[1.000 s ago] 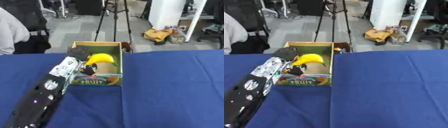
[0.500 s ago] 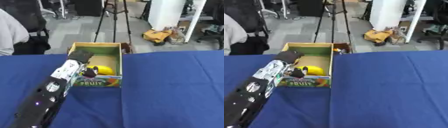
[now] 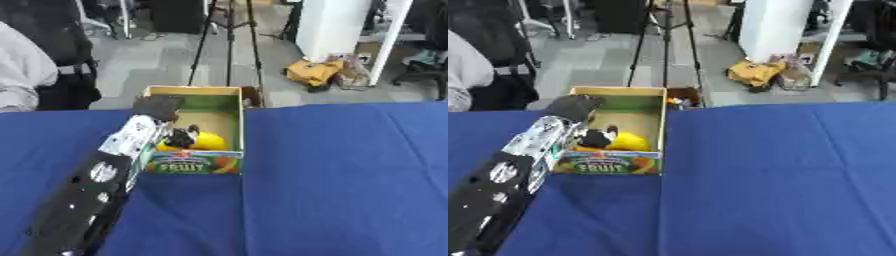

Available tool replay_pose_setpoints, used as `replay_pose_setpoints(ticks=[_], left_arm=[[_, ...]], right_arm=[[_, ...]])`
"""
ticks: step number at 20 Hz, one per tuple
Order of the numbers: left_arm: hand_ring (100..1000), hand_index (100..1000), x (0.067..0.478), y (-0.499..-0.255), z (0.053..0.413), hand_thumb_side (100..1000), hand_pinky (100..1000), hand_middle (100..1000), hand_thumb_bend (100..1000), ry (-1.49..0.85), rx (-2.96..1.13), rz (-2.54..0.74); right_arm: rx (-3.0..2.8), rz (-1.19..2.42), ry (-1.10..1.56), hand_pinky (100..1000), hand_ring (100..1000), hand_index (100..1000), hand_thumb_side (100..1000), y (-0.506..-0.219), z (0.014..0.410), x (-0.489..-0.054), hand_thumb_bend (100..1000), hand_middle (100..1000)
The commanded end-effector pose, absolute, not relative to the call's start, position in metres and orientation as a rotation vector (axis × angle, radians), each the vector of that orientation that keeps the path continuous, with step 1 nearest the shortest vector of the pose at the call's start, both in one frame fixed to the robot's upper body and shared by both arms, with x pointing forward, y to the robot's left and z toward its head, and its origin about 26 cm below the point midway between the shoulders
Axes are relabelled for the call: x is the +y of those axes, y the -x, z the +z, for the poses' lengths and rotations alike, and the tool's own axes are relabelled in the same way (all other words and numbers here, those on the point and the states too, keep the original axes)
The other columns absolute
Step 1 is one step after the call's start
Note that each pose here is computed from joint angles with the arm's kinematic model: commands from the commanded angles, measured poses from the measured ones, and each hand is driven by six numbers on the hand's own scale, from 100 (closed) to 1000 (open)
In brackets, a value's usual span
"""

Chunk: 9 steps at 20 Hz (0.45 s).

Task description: Pick up objects on the table and place them in the box.

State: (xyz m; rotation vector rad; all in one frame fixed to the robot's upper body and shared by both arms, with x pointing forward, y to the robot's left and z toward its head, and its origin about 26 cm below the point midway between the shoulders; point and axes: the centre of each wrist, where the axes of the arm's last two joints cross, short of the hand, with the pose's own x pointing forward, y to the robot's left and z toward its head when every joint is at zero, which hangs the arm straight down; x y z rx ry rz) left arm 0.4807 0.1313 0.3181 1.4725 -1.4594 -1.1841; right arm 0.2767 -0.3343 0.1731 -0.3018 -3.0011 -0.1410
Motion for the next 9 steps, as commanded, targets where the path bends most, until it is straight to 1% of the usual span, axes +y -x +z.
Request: replay_pose_setpoints(ticks=[1, 4, 6, 9], left_arm=[[568, 953, 0.143, -0.458, 0.36, 971, 278, 596, 311, -1.535, -1.676, -0.971], [546, 930, 0.149, -0.433, 0.378, 991, 266, 574, 318, -1.525, -1.868, -0.811], [541, 909, 0.156, -0.411, 0.387, 985, 270, 565, 301, -1.481, -2.012, -0.696], [549, 886, 0.171, -0.377, 0.389, 978, 307, 554, 288, -1.324, -2.233, -0.514]], right_arm=[[-3.024, -0.144, 0.309, 792, 853, 855, 953, -0.274, 0.179, -0.338, 100, 589], [-3.02, -0.157, 0.317, 790, 852, 854, 957, -0.272, 0.178, -0.34, 100, 593], [-3.016, -0.17, 0.323, 789, 851, 853, 961, -0.271, 0.177, -0.341, 100, 597], [-3.006, -0.202, 0.333, 789, 851, 853, 968, -0.27, 0.175, -0.344, 100, 604]])
